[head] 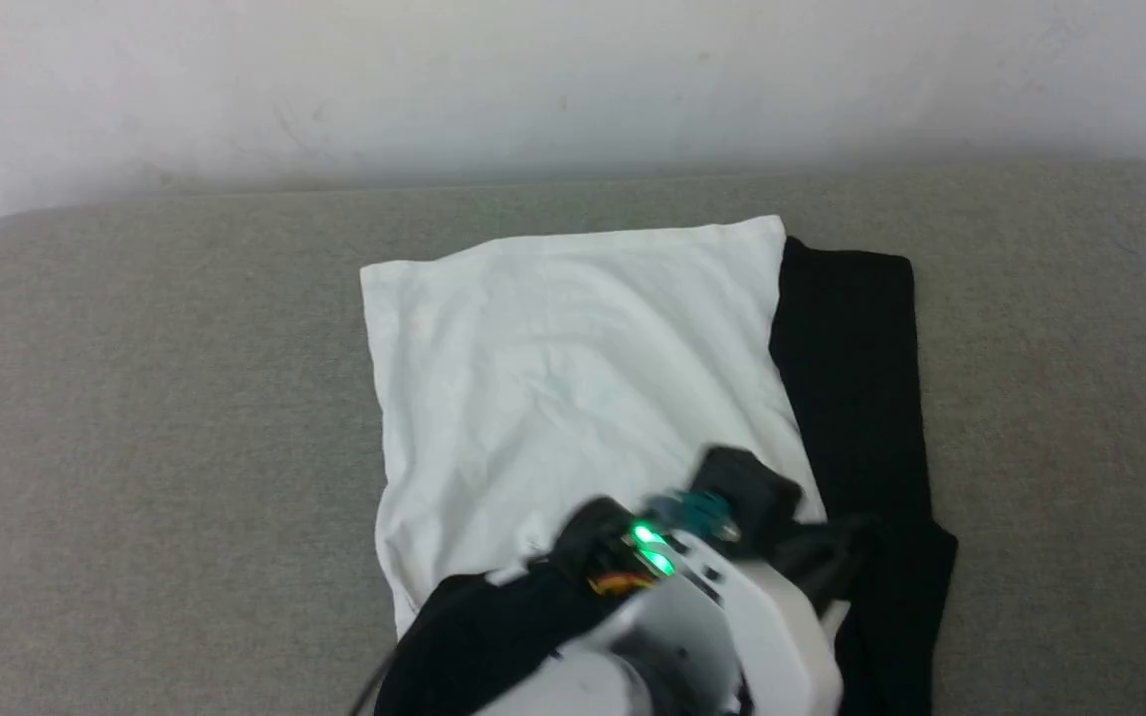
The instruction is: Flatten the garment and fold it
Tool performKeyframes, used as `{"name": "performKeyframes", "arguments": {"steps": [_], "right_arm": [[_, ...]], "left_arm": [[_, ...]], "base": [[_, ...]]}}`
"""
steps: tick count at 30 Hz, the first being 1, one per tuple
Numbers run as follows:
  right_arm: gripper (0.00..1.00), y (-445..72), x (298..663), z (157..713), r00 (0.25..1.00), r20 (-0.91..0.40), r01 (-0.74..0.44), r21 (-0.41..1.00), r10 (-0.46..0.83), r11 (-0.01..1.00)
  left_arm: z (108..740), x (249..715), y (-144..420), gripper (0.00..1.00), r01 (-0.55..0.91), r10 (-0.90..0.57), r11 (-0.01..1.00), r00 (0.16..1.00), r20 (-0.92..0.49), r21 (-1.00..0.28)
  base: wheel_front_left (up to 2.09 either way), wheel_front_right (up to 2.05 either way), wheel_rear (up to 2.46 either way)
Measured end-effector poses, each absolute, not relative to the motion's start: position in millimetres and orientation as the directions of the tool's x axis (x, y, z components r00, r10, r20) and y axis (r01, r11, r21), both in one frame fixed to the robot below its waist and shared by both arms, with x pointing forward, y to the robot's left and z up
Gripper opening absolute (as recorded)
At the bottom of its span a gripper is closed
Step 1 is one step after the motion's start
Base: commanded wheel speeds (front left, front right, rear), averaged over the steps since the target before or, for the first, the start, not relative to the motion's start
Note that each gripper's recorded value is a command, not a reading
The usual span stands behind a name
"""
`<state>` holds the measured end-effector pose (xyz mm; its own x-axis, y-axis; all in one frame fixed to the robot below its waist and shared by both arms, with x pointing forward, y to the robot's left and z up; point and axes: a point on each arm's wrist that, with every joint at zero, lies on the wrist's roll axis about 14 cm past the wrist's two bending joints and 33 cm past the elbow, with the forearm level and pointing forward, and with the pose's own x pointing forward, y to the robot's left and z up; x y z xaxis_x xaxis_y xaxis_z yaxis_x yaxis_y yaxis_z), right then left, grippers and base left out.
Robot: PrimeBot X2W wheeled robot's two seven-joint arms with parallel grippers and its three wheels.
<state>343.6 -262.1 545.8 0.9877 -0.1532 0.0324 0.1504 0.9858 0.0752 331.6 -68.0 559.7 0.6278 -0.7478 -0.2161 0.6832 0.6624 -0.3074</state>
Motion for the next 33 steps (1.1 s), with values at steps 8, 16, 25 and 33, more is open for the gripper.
{"name": "performKeyframes", "arguments": {"steps": [8, 16, 25, 33], "right_arm": [[1.0, -273.2, 336.8, 534.6, 0.981, 0.005, 0.193, 0.081, -0.194, 0.978], [1.0, -276.6, 334.6, 525.7, 0.977, -0.017, 0.212, 0.085, -0.211, 0.974], [1.0, -268.8, 340.4, 527.1, 0.983, -0.012, 0.184, 0.09, -0.184, 0.979], [1.0, -259.3, 345.1, 538.3, 0.989, 0.011, 0.147, 0.086, -0.149, 0.985]], "left_arm": [[475.1, 298.0, -109.5, 0.0, 0.756, -0.785, 0.592, 0.463, -0.412, -0.278], [410.5, 285.1, -103.0, 0.48, 0.738, -0.733, 0.611, 0.39, -0.557, -0.287], [442.0, 300.5, -109.7, 1.0, 0.683, -0.774, 0.621, 0.454, -0.441, -0.386], [541.4, 338.0, -105.0, 1.0, 0.669, -0.787, 0.587, 0.604, -0.127, -0.455]], "base": [[0.0, 0.0, 0.0], [0.0, 0.0, 0.0], [0.0, 0.0, 0.0], [0.0, 0.0, 0.0]]}}
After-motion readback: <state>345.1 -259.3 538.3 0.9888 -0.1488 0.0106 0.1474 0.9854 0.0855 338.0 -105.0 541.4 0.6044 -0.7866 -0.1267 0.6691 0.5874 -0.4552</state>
